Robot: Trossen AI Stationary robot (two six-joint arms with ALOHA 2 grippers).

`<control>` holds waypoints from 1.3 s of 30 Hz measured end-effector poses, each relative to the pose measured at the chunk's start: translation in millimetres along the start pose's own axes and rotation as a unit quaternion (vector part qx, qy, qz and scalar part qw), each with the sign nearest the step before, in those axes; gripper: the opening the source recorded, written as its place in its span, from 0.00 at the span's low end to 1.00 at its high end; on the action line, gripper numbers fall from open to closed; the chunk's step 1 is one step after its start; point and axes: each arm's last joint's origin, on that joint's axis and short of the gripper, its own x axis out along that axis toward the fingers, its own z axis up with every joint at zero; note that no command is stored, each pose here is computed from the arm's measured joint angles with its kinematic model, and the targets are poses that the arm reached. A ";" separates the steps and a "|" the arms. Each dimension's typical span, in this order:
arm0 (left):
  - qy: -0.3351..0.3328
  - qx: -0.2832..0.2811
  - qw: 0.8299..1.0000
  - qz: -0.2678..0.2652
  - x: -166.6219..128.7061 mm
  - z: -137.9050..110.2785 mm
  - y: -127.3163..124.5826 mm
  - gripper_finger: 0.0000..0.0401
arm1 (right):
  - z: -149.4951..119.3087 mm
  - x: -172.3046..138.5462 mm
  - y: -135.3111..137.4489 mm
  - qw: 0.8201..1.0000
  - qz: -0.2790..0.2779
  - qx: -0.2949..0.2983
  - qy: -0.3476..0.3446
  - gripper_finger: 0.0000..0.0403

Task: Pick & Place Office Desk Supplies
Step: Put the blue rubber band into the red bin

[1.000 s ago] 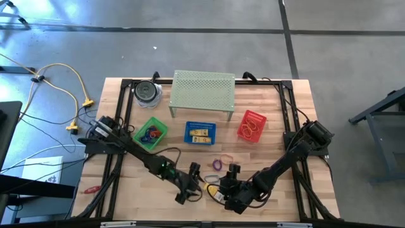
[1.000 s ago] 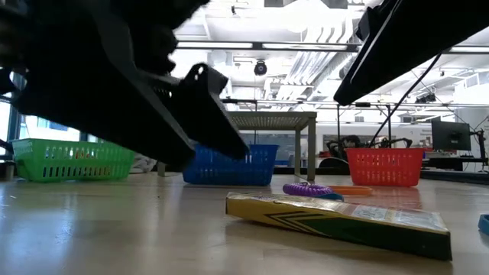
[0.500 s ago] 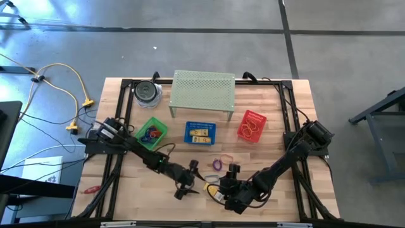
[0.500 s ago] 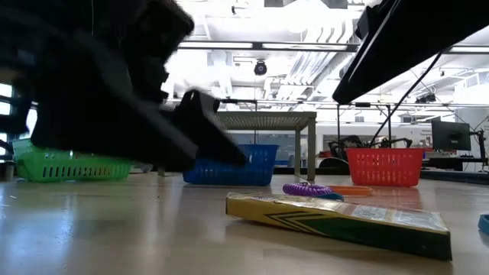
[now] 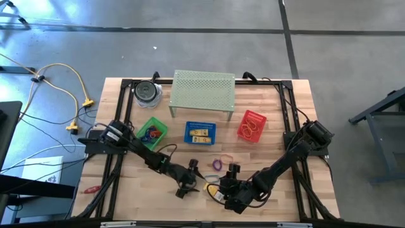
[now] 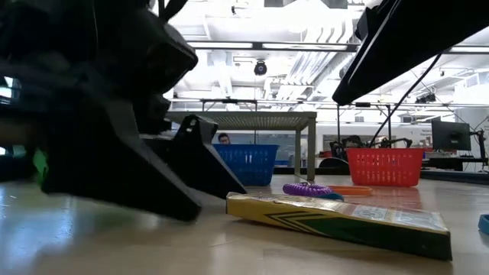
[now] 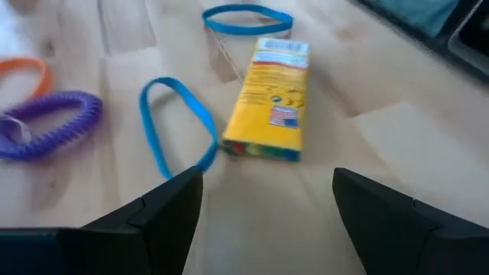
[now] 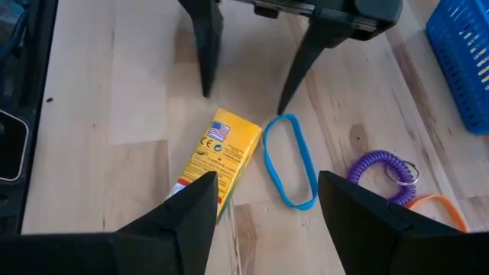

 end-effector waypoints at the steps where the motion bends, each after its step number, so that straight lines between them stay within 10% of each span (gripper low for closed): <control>1: 0.002 0.013 1.000 0.007 0.8 -1.6 0.4 0.71 | 0.0 0.0 0.0 1.000 0.000 0.000 0.000 0.53; 39: -0.083 -0.005 0.996 -0.029 36.1 -11.9 7.7 0.71 | 0.1 0.1 -0.2 1.000 0.000 0.000 0.000 0.53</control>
